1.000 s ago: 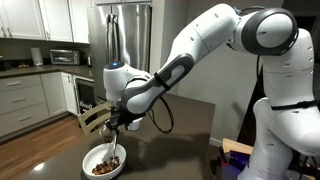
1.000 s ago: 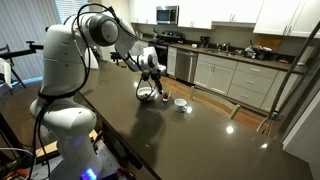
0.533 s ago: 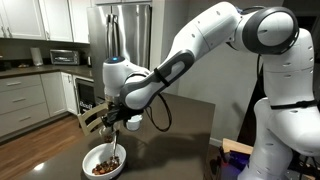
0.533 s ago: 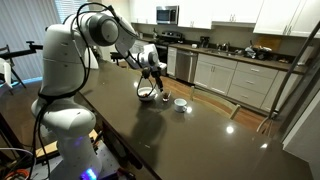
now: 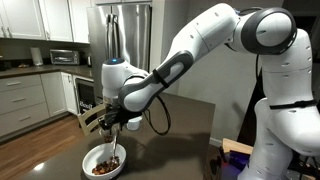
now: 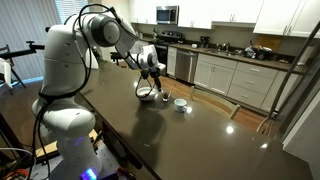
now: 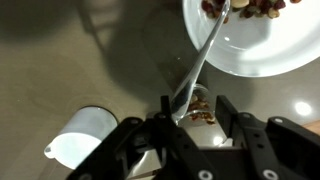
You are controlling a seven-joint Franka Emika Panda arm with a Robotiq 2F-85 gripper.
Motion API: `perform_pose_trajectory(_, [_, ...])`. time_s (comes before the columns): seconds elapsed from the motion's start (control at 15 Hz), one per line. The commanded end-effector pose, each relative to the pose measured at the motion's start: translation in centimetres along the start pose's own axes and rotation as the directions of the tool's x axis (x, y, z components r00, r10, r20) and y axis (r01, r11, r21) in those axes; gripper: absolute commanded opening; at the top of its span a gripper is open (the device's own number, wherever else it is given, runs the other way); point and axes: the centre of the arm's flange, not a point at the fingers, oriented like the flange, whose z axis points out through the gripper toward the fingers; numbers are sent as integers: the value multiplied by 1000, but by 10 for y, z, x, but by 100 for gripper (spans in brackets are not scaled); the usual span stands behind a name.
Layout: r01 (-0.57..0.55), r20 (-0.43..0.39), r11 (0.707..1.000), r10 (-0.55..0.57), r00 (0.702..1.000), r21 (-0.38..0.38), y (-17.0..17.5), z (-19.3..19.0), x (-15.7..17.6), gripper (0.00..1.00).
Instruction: Transfer one spoon of contents from the bowl to the white cup
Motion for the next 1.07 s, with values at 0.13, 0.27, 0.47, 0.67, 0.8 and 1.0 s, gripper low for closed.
perform_pose_trajectory(0.13, [11, 45, 1000, -12, 999, 22, -1, 14, -14, 65])
perform_pose_trajectory(0.27, [17, 50, 1000, -18, 999, 9, -1, 19, -20, 63])
perform_pose_trajectory(0.47, [21, 56, 1000, -21, 998, -8, 0, 27, -27, 60])
perform_pose_trajectory(0.67, [20, 61, 999, -19, 998, -26, 4, 34, -33, 40])
perform_pose_trajectory(0.8, [16, 56, 999, -15, 998, -30, 5, 36, -34, 39])
perform_pose_trajectory(1.0, [17, 46, 999, -15, 999, -30, 5, 38, -36, 38])
